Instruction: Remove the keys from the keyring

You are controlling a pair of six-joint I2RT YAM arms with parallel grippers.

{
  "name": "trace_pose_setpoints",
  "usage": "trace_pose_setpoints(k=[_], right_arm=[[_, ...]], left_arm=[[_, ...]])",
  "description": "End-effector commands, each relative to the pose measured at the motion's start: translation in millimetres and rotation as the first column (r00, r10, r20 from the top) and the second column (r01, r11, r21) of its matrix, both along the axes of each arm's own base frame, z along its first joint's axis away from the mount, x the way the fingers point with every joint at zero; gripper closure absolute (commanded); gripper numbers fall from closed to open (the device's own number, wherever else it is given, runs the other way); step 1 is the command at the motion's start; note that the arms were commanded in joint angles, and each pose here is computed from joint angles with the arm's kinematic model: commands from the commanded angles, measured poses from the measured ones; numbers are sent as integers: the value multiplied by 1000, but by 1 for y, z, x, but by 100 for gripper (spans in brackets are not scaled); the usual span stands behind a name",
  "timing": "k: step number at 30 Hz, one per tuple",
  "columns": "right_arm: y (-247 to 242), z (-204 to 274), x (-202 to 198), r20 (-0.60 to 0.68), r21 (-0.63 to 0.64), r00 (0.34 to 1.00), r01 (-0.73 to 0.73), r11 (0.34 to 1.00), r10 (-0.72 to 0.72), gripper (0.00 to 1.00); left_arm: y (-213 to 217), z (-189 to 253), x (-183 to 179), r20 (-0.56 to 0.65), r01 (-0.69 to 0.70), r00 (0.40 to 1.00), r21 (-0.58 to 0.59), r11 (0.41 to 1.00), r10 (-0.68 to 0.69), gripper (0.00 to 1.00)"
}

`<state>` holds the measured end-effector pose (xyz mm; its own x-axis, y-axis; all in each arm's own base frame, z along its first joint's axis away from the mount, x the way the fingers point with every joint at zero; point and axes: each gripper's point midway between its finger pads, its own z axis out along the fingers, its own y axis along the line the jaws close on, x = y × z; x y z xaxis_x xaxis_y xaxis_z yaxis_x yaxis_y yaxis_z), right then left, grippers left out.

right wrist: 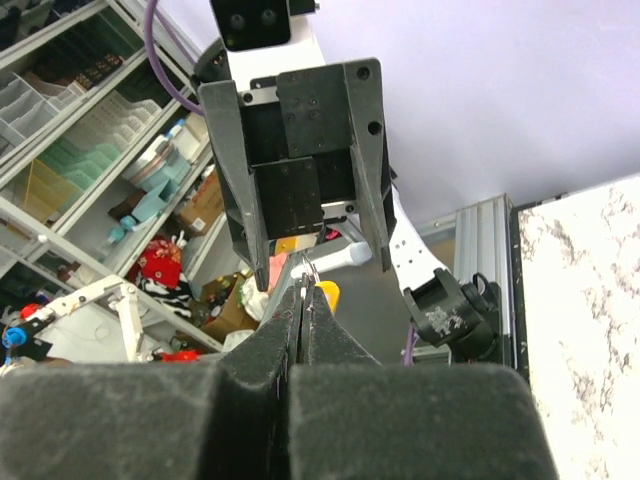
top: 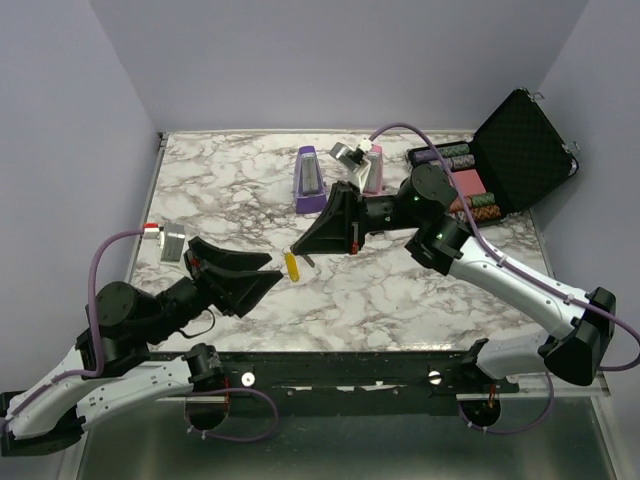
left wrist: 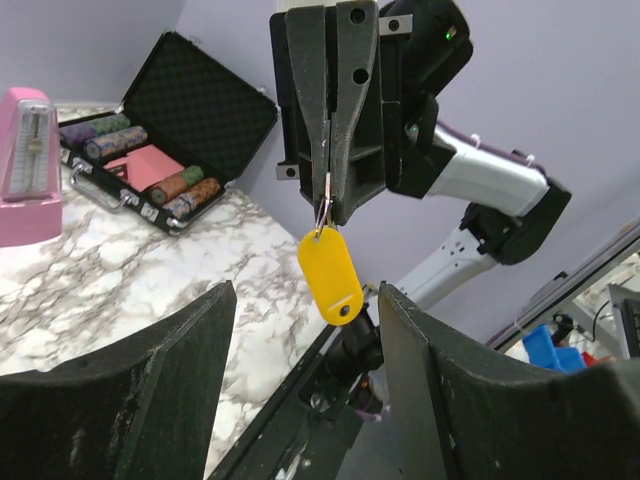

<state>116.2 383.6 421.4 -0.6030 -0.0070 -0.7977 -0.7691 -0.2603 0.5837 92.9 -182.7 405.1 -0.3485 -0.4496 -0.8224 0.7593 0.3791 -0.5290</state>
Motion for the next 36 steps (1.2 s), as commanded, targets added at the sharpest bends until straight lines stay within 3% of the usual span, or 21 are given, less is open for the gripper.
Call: trace_pose_setpoints(k=[1, 28, 36], right_arm=[[-7, 31, -3, 24, 129, 999, 17, 992, -21, 99], [-8, 31, -8, 8, 142, 1000, -14, 990, 13, 99], [-8, 29, -9, 9, 138, 1000, -17, 990, 16, 99]], left_arm=[[9, 37, -2, 46, -3, 999, -182, 983, 11, 33], [-23, 46, 3, 109, 47, 994, -130, 990, -33, 33], [-21, 51, 2, 126, 43, 992, -139, 989, -26, 42]])
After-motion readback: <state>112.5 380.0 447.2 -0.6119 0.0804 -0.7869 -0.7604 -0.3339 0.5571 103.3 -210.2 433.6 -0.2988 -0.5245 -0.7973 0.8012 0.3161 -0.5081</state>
